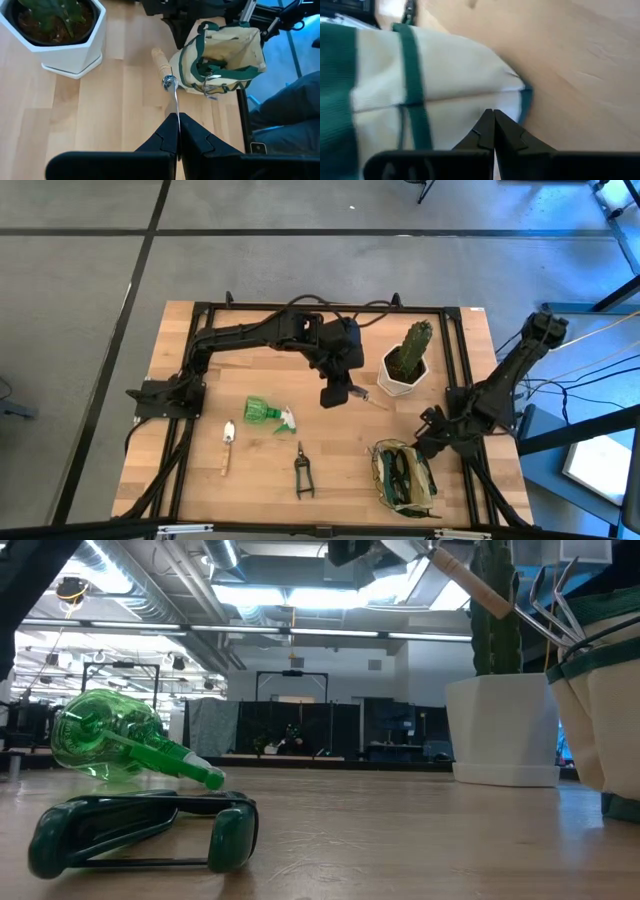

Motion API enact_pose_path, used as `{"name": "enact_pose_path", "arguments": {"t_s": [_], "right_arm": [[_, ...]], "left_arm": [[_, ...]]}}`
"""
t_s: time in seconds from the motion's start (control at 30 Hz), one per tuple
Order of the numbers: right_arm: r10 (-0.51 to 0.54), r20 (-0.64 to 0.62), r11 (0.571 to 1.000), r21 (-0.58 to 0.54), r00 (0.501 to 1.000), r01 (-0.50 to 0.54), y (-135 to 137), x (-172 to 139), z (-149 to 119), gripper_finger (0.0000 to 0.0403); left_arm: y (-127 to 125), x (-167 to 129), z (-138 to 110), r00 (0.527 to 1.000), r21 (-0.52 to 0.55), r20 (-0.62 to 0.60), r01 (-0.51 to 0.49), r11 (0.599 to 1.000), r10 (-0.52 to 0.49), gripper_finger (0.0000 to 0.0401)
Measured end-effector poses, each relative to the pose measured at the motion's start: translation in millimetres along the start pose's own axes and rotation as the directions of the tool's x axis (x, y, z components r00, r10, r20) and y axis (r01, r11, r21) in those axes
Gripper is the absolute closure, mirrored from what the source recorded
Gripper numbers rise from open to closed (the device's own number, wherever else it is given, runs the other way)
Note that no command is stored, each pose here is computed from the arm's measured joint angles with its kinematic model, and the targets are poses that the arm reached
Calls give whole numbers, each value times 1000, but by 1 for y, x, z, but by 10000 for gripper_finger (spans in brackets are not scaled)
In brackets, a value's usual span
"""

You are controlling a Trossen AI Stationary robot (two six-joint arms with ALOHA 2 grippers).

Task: Pick & Place Garden tools in Gardening bag
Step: Put the right hand trowel into the side pocket of the white bag

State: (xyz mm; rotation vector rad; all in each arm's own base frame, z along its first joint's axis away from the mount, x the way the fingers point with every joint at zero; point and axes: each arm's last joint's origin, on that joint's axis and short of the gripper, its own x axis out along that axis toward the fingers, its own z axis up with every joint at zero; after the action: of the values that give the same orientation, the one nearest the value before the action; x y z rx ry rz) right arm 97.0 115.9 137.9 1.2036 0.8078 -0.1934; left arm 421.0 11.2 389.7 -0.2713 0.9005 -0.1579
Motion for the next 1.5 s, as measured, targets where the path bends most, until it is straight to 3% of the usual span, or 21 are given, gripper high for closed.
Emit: {"name": "enact_pose_path", "arguments": {"t_s": [0.67,1.23,1.5], "right_arm": [[91,-80,989,-113,993,-100,19,16,39,401],[177,-214,957,-192,961,-219,37,55,56,401],[168,-254,940,-250,953,-232,65,80,71,401]], "left_arm": [[5,-1,1,1000,24,3,-5,1000,5,400],[6,-2,1,1000,52,2,-2,999,2,400],[8,-3,-14,990,115,-143,2,993,15,400]]}}
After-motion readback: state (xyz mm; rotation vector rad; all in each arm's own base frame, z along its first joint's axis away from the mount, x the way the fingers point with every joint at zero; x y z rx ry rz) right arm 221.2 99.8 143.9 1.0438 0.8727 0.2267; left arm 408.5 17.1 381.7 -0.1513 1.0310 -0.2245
